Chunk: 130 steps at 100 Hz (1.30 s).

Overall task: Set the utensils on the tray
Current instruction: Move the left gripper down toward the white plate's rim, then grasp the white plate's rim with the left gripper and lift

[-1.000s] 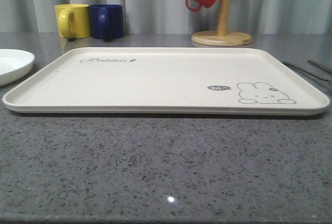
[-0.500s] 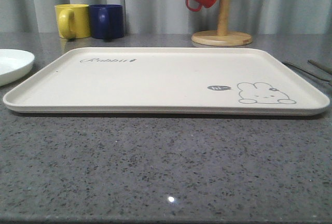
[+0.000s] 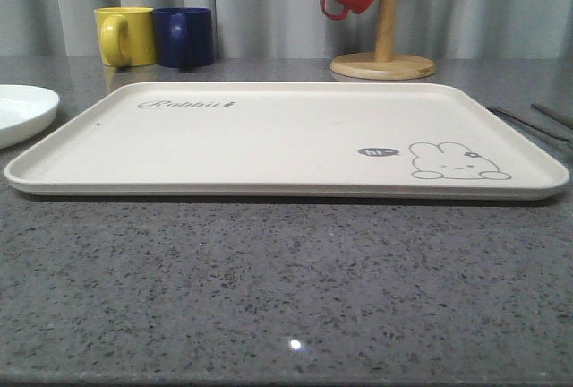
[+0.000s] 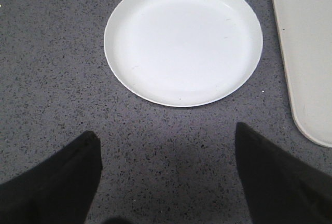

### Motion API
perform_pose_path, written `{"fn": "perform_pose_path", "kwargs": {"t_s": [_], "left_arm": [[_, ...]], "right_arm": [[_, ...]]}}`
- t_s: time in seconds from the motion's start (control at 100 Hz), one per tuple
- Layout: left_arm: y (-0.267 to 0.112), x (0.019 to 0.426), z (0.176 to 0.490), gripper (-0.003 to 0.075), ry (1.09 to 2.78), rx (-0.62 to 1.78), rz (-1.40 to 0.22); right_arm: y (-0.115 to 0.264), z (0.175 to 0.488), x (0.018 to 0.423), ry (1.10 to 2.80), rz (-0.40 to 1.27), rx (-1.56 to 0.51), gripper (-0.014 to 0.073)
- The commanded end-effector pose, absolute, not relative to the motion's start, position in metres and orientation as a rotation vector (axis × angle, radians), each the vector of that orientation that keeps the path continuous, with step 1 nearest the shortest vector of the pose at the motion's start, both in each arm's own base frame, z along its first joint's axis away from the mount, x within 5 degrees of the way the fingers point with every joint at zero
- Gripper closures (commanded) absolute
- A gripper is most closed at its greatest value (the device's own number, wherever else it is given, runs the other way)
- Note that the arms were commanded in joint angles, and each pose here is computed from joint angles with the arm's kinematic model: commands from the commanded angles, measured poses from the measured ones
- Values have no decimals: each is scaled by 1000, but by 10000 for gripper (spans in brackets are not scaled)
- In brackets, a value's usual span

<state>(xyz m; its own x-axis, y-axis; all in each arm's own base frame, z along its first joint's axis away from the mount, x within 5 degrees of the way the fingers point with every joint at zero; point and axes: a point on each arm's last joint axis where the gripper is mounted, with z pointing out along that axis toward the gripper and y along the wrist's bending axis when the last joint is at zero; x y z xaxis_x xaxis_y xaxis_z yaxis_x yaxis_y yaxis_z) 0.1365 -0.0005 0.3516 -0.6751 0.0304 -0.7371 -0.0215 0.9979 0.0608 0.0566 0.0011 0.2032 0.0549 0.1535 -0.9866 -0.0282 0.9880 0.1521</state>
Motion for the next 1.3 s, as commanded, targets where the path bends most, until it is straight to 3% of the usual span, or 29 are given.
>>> {"fn": "perform_pose_path", "kwargs": {"t_s": [0.0,0.35,0.76,1.07,1.29], "left_arm": [[-2,150,366,204,2240,-5,56],[-4,231,367,204,2365,-14,84],[41,305,343,204,2489,-124,127],[79,332,308,204,2589,-230,44],[82,342,289,204,2639,-231,17]], "right_arm": [[2,218,53,1391,135,75,663],[2,218,53,1391,135,75,663],[2,218,53,1391,135,75,663],[2,218,53,1391,135,75,663],[2,218,53,1391,135,75,663]]}}
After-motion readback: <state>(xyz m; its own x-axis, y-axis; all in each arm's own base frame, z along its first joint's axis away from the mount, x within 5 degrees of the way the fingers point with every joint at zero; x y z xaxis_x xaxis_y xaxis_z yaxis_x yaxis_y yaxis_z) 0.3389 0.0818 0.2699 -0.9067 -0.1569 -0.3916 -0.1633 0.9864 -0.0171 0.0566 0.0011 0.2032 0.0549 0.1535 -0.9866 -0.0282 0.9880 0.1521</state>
